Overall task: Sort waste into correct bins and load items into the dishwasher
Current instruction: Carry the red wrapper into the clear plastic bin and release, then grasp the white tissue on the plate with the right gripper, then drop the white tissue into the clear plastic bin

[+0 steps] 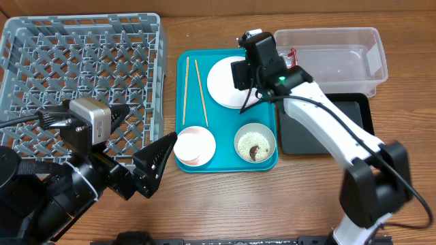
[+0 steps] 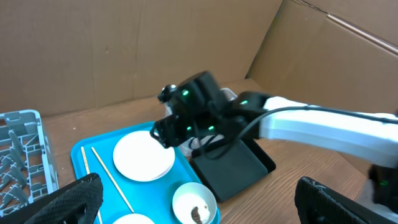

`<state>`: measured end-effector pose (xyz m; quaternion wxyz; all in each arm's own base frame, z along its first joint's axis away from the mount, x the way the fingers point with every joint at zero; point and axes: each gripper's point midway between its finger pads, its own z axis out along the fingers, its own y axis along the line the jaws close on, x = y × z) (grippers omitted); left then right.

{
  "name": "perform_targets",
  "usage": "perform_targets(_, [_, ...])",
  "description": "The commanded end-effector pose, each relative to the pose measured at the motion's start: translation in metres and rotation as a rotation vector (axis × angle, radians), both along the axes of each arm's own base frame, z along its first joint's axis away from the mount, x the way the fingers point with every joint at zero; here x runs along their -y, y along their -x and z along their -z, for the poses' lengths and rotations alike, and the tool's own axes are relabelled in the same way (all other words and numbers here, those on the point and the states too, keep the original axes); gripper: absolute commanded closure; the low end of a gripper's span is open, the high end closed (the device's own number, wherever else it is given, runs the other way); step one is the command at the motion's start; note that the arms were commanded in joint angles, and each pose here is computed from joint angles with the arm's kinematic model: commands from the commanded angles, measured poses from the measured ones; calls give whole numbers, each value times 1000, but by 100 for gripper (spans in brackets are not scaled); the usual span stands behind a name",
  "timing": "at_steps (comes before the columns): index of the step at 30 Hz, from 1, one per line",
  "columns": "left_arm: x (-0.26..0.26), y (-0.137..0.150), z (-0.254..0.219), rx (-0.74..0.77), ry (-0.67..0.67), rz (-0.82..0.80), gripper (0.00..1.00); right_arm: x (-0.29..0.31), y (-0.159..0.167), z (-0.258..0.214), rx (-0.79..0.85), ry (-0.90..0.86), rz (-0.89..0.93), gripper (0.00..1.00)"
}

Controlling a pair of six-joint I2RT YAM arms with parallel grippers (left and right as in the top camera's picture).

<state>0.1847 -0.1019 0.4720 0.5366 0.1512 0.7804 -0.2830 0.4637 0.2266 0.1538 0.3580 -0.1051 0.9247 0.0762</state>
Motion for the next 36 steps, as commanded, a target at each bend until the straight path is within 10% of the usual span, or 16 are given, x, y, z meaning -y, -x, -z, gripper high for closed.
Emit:
perform_targets(1, [2,3,-5,26,-11,19,0,20,-15,47,-20,115,59,34])
perform_targets(13, [2,3,-5,26,-11,19,0,11,-16,124,-127,134,28,36])
perform_targets(19, [2,3,-4,25,-11,19,0,13,-11,134,-162,152,27,59])
perform_targets(23, [2,3,-4,25,-11,19,0,14,-8,134,-173,154,24,95])
perform_targets(36, [2,3,-4,25,-11,19,0,46,-29,-37,33,-90,224,96])
